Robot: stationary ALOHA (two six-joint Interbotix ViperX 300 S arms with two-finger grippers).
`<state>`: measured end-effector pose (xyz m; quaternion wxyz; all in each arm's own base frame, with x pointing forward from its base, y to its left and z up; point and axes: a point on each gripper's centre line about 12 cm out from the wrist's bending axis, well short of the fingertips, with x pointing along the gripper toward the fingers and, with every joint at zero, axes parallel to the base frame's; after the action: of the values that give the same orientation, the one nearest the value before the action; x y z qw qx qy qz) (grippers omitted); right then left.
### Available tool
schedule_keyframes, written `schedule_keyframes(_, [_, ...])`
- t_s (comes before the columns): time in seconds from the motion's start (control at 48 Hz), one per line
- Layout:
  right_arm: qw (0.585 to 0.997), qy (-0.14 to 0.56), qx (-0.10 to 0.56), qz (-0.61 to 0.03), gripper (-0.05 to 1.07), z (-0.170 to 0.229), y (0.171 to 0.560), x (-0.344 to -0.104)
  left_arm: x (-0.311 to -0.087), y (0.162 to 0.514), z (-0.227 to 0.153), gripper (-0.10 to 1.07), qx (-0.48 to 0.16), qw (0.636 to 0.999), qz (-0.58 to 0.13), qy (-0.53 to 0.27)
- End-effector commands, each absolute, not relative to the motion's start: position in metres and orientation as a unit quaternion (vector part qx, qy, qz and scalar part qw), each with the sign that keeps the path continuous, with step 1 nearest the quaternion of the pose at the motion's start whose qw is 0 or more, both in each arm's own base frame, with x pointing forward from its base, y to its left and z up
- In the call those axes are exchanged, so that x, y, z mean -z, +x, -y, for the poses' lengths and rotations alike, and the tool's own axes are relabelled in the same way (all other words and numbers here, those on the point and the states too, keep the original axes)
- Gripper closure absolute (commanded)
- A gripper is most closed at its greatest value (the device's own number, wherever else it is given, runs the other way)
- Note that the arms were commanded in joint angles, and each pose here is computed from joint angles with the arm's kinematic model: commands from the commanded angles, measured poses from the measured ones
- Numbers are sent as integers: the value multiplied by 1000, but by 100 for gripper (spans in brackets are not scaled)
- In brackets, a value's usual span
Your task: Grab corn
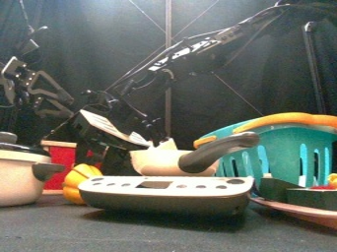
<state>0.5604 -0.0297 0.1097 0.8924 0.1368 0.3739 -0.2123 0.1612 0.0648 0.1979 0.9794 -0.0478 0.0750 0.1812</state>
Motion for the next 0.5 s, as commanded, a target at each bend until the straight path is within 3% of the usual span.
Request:
schedule_keyframes(0.0, [907, 143, 208, -338, 30, 31, 563, -152, -203, 163, -66, -1, -181, 980, -68, -45])
schedule_keyframes(0.479, [914, 133, 214, -318, 30, 34, 557, -185, -203, 163, -66, -1, -181, 980, -68, -46])
